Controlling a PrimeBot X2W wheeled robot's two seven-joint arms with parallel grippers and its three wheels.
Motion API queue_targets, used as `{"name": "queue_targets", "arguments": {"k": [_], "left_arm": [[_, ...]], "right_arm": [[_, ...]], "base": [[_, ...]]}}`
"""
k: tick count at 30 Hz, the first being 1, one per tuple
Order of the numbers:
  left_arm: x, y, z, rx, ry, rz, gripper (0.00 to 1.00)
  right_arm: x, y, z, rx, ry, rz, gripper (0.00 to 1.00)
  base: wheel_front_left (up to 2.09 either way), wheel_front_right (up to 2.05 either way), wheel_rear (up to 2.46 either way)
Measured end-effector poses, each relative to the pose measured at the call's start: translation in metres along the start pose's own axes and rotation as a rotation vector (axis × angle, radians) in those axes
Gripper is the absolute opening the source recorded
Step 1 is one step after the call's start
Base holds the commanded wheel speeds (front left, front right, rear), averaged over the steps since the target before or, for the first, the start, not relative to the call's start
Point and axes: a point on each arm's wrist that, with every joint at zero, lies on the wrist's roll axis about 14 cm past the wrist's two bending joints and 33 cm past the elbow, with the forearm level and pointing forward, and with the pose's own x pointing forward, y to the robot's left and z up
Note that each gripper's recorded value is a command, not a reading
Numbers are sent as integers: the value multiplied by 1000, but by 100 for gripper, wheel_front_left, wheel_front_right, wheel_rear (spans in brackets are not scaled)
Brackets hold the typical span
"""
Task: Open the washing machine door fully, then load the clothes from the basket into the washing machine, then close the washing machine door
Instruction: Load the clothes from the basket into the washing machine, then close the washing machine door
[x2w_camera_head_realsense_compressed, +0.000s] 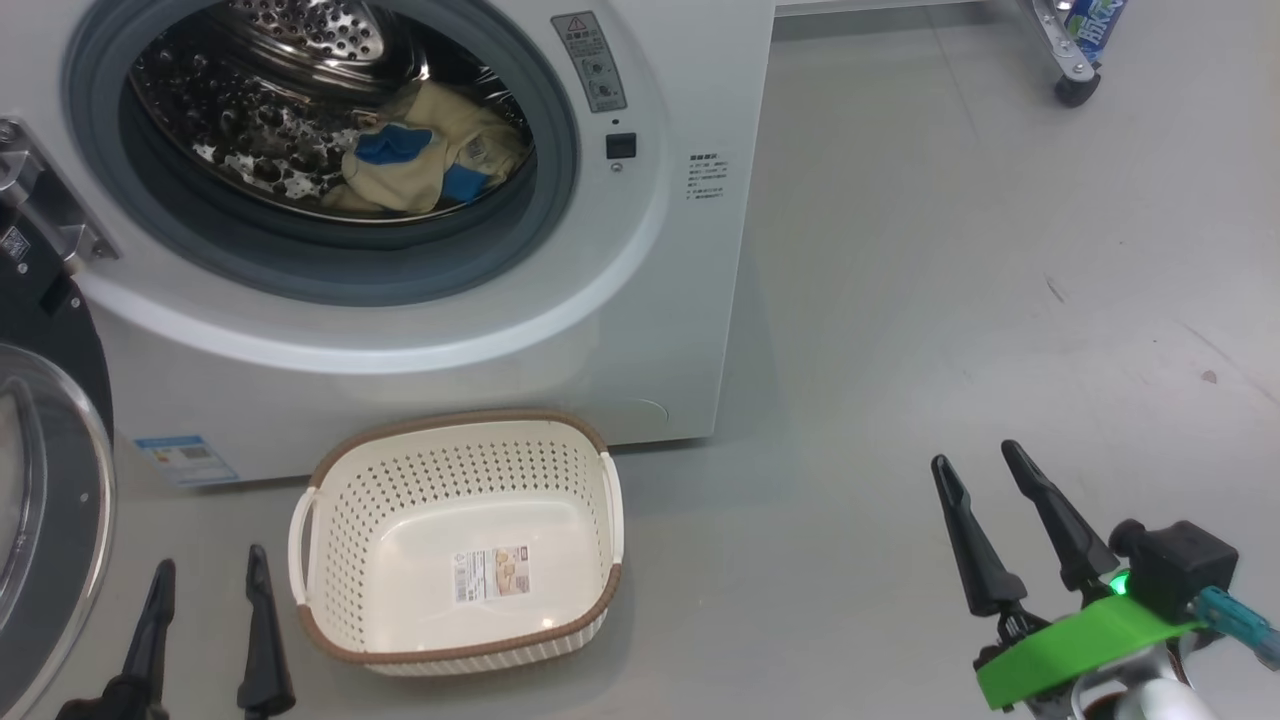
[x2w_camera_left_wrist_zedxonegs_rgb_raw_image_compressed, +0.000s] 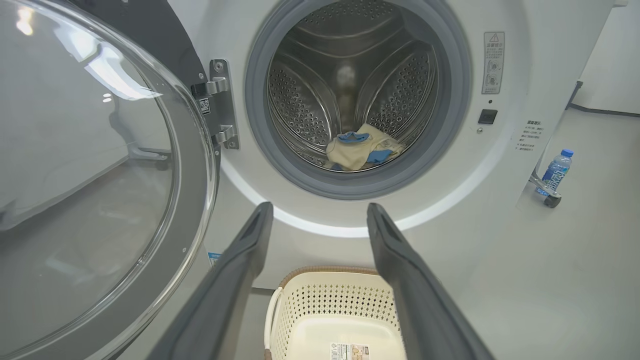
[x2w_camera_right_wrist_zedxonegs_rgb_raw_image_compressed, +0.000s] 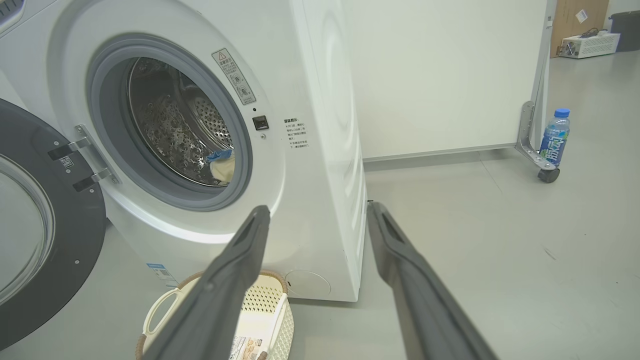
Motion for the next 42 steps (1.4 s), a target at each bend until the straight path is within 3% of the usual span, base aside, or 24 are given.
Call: {"name": "queue_targets", "arguments": {"k": [42], "left_arm": [[1,6,-1,34,-7,32,100]], "right_arm": [[1,0,-2,-22,6,5,100]], "base": [[0,0,0]]}}
